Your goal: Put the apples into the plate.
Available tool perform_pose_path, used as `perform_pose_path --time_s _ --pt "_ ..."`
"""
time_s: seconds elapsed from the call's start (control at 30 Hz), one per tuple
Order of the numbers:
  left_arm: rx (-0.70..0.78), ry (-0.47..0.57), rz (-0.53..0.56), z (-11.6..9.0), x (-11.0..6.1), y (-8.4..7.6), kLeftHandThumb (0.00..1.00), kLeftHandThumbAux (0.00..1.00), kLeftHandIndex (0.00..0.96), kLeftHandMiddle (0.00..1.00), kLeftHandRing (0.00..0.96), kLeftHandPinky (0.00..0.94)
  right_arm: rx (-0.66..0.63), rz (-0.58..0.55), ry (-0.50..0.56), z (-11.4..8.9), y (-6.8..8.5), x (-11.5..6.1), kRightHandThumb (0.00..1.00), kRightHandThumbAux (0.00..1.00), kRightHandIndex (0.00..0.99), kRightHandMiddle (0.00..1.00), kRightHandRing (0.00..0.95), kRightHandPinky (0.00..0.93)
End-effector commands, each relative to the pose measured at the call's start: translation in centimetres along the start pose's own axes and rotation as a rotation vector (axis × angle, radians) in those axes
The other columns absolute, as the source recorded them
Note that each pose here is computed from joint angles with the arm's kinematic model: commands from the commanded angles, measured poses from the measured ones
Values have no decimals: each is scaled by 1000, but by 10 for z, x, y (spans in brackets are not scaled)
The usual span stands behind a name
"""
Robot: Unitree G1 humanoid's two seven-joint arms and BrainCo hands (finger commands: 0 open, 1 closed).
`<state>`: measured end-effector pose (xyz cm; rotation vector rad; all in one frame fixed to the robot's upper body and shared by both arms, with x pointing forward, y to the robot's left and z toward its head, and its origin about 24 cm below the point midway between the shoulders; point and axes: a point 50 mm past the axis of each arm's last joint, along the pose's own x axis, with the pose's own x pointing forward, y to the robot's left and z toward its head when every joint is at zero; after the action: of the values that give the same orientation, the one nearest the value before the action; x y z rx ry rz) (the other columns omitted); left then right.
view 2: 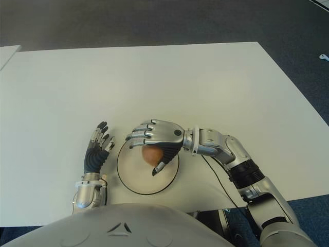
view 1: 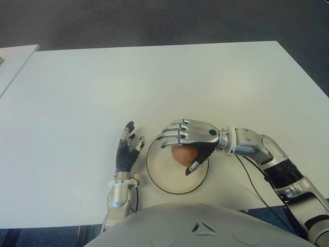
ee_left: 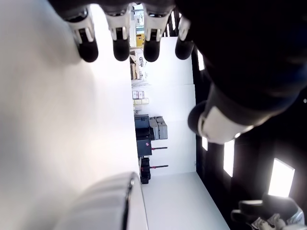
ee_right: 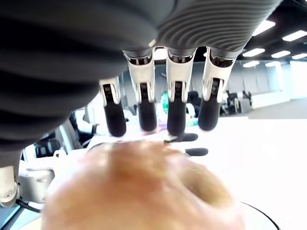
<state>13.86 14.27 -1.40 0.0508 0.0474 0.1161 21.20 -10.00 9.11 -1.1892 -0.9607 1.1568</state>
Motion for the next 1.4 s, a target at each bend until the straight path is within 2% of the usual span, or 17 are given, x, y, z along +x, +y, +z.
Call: perform_pose_path --time_s 0.03,0.47,0.87,0.97,1.1,1.2,1.4 --pt "-9 20 -9 -2 -1 0 173 690 77 84 94 119 -9 12 -19 0 1 -2 0 438 1 5 2 1" --pt "-12 26 -13 -3 -1 1 174 682 80 90 108 142 -10 -19 -34 0 2 -1 0 366 0 0 0 0" --pt "-5 24 -10 -3 1 1 192 685 72 97 107 124 57 -38 30 -4 0 -1 2 360 0 0 0 0" --pt "14 23 15 -4 0 3 190 694 77 119 125 150 112 -66 91 -12 -7 -1 9 361 0 0 0 0" --pt "15 28 31 -5 -1 4 179 696 79 133 134 133 159 -95 143 -19 -17 0 43 397 0 0 0 16" --pt "11 30 30 -5 -2 3 169 692 78 121 119 111 214 -147 220 -33 -26 1 74 417 0 0 0 41" --pt "17 30 19 -4 0 1 133 660 78 84 78 89 404 -366 406 -53 -30 -7 203 448 83 79 70 144"
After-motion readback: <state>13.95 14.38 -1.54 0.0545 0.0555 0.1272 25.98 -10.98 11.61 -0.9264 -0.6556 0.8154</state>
